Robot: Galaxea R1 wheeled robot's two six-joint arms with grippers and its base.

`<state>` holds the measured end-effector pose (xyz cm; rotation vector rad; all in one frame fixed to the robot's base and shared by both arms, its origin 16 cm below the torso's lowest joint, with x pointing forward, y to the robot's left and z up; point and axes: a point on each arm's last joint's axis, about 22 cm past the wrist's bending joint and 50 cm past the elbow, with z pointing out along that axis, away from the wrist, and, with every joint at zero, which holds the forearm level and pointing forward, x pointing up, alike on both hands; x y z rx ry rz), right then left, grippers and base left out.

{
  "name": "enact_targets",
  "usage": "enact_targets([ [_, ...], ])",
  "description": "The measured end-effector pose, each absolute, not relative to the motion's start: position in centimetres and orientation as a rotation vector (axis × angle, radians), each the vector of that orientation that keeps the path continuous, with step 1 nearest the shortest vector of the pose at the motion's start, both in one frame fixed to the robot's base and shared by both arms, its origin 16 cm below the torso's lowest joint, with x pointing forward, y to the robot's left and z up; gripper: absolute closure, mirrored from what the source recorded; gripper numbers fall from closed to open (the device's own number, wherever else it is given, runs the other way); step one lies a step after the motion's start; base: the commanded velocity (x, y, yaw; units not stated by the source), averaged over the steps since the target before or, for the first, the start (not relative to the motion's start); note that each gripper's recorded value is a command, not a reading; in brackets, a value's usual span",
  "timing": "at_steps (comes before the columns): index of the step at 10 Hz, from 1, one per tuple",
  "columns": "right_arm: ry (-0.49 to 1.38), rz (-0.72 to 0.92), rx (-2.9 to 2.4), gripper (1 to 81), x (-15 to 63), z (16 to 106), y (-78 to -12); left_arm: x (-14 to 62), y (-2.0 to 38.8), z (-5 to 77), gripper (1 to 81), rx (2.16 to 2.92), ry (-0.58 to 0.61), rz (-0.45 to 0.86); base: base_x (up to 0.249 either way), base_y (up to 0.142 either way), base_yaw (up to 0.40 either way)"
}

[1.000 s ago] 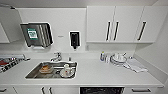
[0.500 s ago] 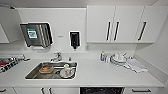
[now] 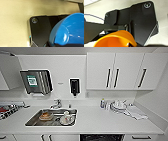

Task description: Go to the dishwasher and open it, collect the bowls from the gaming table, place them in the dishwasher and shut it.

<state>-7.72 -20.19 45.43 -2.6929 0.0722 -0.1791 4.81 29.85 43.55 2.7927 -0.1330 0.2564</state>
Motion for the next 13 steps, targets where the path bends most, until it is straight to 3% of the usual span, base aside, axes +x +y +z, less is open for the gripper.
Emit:
enact_targets([
  [3,0.076,-0.178,-2.695,81.1,-7.8,45.7,-21.3,4.9,27.6,44.3,81.1,2.713,-0.120,0.263,0.000,0.000,0.000],
  [7,0.066,-0.154,-2.782,81.1,-8.9,44.5,-24.6,5.1,29.0,46.4,81.1,2.637,-0.101,0.255,0.000,0.000,0.000],
  [9,0.080,-0.085,-2.776,81.1,-10.8,44.7,-23.4,4.4,27.9,48.0,81.1,2.563,-0.070,0.204,0.000,0.000,0.000],
  [13,0.113,0.070,-2.784,81.1,-14.7,45.7,-23.8,4.2,30.5,51.1,81.1,2.509,-0.015,0.088,0.000,0.000,0.000],
])
